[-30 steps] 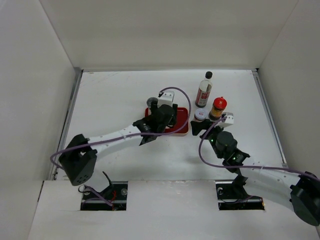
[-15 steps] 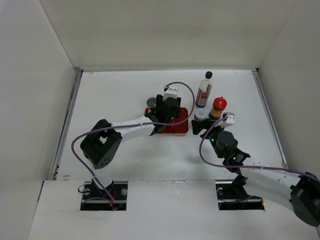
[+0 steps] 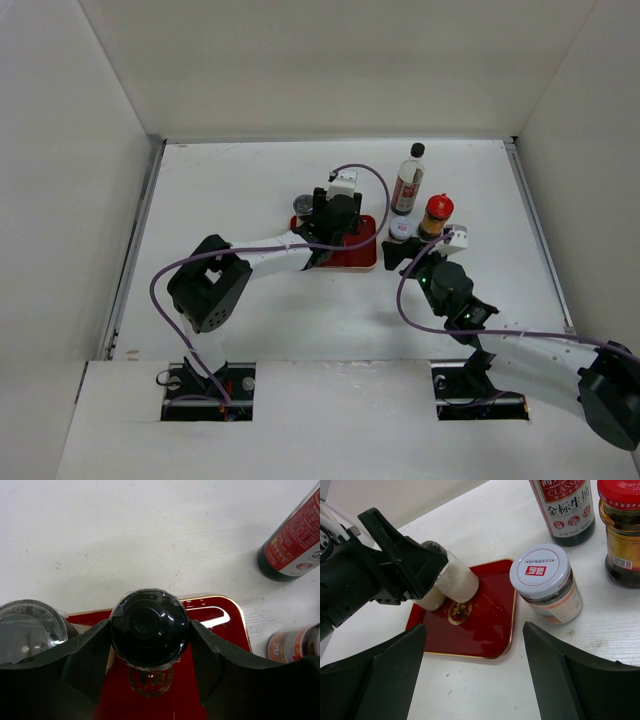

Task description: Organize the condiment bottles

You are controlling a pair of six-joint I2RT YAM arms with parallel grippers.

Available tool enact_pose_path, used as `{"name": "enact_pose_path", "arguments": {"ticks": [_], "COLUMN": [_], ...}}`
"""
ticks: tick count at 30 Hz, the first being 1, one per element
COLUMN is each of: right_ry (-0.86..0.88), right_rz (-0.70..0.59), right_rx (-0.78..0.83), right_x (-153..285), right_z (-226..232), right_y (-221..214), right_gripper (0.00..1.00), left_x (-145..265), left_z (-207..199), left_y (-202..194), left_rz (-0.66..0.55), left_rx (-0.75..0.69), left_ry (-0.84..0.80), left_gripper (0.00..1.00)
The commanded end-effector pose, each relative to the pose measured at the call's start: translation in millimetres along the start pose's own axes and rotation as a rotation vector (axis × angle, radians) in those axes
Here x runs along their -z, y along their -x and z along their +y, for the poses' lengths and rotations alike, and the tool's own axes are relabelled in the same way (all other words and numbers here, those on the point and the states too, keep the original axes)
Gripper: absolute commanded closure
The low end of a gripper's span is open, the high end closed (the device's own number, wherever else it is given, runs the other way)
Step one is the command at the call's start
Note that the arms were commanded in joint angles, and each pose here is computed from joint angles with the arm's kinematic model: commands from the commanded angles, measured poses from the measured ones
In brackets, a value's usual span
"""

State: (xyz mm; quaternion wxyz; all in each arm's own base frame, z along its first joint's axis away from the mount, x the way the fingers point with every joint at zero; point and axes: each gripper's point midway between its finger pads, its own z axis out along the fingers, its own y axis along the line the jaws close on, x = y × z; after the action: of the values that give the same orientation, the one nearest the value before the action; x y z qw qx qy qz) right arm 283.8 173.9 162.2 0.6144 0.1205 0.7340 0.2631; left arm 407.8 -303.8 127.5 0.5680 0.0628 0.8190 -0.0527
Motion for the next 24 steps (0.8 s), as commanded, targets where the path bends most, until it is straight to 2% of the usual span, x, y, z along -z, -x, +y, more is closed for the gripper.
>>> {"name": "enact_pose_path", "arguments": {"ticks": [1,7,12,20,24], "right_ry": [0.028,0.03,0.032,0.036,0.035], "right_rz": [-0.026,-0.029,-0.034,-0.043,-0.043], "right_rx": [-0.023,-0.025,-0.026,-0.028,-0.028], "right_x": [0.1,0.8,2.4,3.7,3.9], "right_z": [8.1,8.5,8.6,9.4,8.9], "right_y": [8.3,9.5,11.8,14.8,14.7], "right_gripper": [0.15,0.14,0.12,0.12,0.12], "left_x": [1.8,1.1,0.8,4.1,15.0], "left_z": [-2.0,-1.8,-3.0,-1.3,-5.7], "left_y": [55.0,50.8,45.6,49.8,67.9], "left_rz": [-0.156,-0.151,-0.143,-0.153,-0.19], "left_rx": [0.072,0.054,0.045,0.05,0.077], "left_ry": [0.022,0.031,0.032,0.041,0.019], "left_gripper": [0.54,0.54,0.37,0.31,0.28]}}
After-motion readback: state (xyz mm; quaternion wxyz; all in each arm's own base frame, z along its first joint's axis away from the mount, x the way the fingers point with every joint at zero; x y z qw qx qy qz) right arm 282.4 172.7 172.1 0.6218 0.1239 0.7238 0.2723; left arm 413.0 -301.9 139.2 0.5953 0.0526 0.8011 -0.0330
